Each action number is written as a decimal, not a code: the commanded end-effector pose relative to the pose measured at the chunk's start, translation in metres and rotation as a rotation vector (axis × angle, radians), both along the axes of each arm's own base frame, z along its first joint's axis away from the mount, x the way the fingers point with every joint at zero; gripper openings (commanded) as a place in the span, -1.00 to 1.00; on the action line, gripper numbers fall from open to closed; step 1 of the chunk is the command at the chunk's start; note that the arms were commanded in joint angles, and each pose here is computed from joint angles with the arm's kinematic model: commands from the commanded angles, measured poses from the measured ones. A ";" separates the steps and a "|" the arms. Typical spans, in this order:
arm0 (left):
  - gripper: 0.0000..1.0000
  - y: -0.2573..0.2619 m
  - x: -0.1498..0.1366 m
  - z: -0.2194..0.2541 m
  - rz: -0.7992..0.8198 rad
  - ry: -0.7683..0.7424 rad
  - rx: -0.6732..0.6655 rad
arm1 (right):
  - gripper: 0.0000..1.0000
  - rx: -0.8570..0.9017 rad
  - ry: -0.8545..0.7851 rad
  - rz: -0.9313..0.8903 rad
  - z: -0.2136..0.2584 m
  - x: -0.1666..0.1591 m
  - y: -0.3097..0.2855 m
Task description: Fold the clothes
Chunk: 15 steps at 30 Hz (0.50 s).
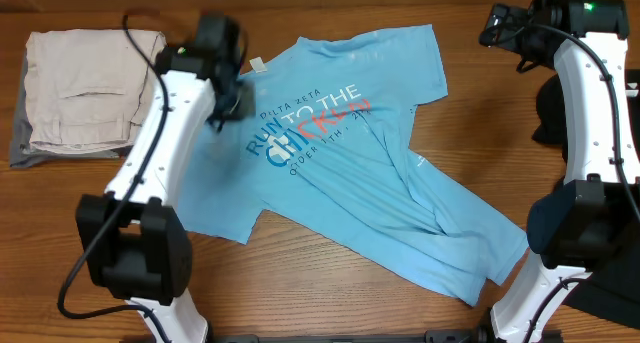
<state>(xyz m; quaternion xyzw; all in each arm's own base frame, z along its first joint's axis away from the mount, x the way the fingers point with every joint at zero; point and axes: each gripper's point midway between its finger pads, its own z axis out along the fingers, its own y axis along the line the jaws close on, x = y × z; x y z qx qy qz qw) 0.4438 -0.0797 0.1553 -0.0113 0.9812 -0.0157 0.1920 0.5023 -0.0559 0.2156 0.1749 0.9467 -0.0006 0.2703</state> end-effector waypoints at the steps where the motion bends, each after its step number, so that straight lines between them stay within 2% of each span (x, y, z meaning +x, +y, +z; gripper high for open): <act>1: -0.92 -0.027 0.023 0.038 -0.115 -0.162 -0.023 | 1.00 -0.003 -0.011 -0.007 0.003 0.001 0.000; 5: -0.92 -0.033 0.052 0.034 -0.120 -0.243 -0.028 | 1.00 -0.003 -0.010 -0.007 0.003 0.001 0.000; 9: -0.92 -0.027 0.071 -0.017 -0.134 -0.186 0.003 | 1.00 -0.003 -0.011 -0.007 0.003 0.001 0.000; 13: -0.92 -0.019 0.078 -0.068 -0.199 -0.110 0.072 | 1.00 -0.003 -0.011 -0.007 0.003 0.001 0.000; 15: -0.92 -0.009 0.080 -0.086 -0.176 -0.084 0.131 | 1.00 -0.003 -0.011 -0.007 0.003 0.001 0.000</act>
